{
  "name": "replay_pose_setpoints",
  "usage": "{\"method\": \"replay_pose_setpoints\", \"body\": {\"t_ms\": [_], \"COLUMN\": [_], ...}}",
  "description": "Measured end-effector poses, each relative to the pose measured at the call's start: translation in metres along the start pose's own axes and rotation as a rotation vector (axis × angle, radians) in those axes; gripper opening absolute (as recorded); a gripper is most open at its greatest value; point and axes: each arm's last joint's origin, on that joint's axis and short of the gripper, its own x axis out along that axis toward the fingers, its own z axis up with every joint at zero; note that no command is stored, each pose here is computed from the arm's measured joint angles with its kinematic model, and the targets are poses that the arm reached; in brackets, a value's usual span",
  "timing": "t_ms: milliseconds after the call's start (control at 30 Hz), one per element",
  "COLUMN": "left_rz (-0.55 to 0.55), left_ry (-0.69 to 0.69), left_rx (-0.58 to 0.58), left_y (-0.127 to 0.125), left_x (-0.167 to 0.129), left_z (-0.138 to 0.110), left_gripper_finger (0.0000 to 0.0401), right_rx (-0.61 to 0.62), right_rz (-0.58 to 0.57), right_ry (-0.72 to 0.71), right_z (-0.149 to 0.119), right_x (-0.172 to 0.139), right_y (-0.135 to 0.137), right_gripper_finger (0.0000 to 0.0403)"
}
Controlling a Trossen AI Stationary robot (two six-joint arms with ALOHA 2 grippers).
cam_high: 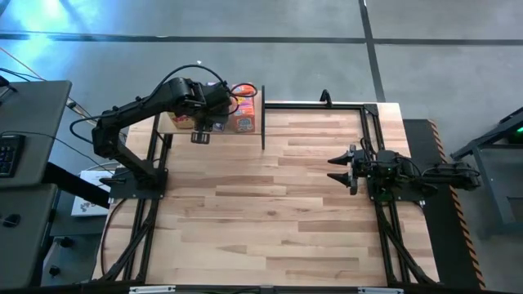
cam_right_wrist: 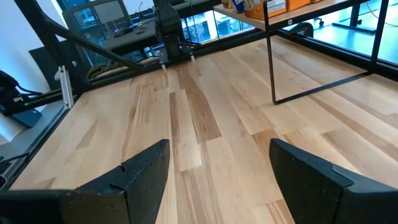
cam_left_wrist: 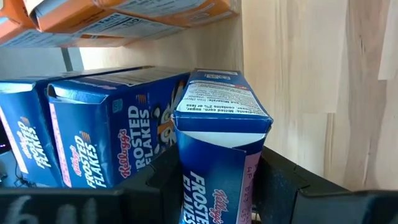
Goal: Stack cereal on shelf
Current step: Put the blue cereal box on the shelf aligned with the other blue cereal boxes
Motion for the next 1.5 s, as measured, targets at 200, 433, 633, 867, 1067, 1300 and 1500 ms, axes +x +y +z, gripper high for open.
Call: {"method": "replay_pose_setpoints", "body": {"t_ms": [200,433,633,867,1067,1300,1500], "left_rz": [-0.002,-0.002,-0.004,-0.010,-0.008,-0.004,-0.005], "left_ry": [0.001,0.001,-0.004,-0.018,-0.018,-0.021,-0.024], "left_rx": [-0.022,-0.022,-0.017,-0.020,-0.019,-0.017,-0.016], "left_y": [-0.0001,0.0003,0.0019,0.0020,0.0022,0.0035,0.0035], "left_x": [-0.0001,0.0001,0.0019,0.0021,0.0021,0.0025,0.0025], "left_z": [-0.0001,-0.0004,0.0012,0.0024,0.0024,0.0023,0.0025], "left_gripper_finger": [0.0145,0.0145,0.0145,0.0145,0.0145,0.0145,0.0145], "right_rx": [0.000,0.000,0.000,0.000,0.000,0.000,0.000], "right_rz": [0.000,0.000,-0.001,-0.001,-0.001,-0.001,-0.001], "right_ry": [0.000,0.000,0.000,0.000,0.001,0.001,0.001], "right_z": [0.0000,-0.0001,-0.0001,0.0000,-0.0001,-0.0001,-0.0001], "right_x": [0.0000,0.0000,0.0000,0.0000,0.0000,0.0000,0.0000], "right_y": [0.0000,0.0000,0.0000,-0.0001,0.0000,0.0000,-0.0001], "right_gripper_finger": [0.0268,0.0268,0.0268,0.0268,0.0268,0.0268,0.0268]}}
